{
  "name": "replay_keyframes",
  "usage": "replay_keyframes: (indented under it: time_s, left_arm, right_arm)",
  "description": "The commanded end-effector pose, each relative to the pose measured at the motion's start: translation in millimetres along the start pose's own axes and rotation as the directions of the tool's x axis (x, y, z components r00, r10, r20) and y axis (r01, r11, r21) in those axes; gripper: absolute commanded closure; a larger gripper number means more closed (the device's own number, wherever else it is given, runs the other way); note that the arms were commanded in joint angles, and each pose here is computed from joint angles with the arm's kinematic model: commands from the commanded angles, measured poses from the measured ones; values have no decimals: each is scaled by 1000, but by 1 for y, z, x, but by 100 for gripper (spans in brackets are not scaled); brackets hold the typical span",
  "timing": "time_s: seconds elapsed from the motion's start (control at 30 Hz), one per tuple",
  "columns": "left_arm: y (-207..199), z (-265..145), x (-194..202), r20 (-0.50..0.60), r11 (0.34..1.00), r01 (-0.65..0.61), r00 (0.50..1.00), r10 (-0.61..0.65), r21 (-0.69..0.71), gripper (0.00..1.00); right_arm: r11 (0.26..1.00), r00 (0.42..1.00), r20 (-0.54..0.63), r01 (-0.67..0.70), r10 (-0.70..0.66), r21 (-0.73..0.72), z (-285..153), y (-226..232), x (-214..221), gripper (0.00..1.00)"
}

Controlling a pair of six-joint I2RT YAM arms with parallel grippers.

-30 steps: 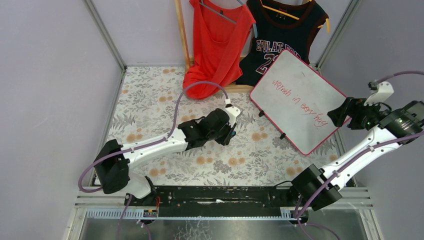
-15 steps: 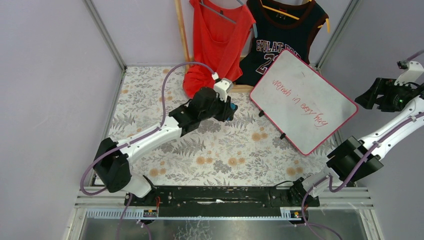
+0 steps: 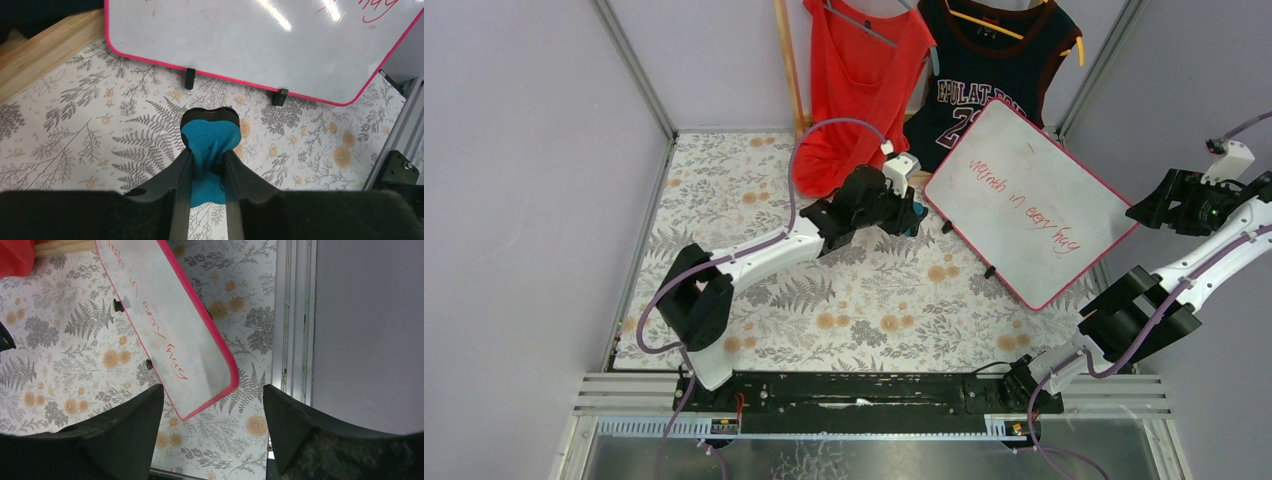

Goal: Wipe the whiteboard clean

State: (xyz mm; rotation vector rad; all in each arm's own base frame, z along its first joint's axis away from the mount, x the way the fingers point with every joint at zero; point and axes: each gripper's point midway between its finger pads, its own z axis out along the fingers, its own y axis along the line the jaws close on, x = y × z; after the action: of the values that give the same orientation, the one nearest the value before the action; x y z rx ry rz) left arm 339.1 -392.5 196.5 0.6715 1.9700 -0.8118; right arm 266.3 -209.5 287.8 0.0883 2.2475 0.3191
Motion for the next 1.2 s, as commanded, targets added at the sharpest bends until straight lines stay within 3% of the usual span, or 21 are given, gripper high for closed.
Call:
replay_keyframes:
  time_s: [0.0,0.5,1.17]
  left_arm:
    - [-12,12,-39,116,997,-24,993,15,74,100]
    - [-12,31,-32,82,996,-12,997,4,94,100]
    - [-21,38,-20,43,994,-18,999,13,112,100]
  right_arm:
    - [1000,1000,16,-3,3,11,10,-14,2,22]
    - [998,999,19,-32,33,-56,38,-35,12,25]
    - [981,999,-1,-47,48,-191,63,-25,47,33]
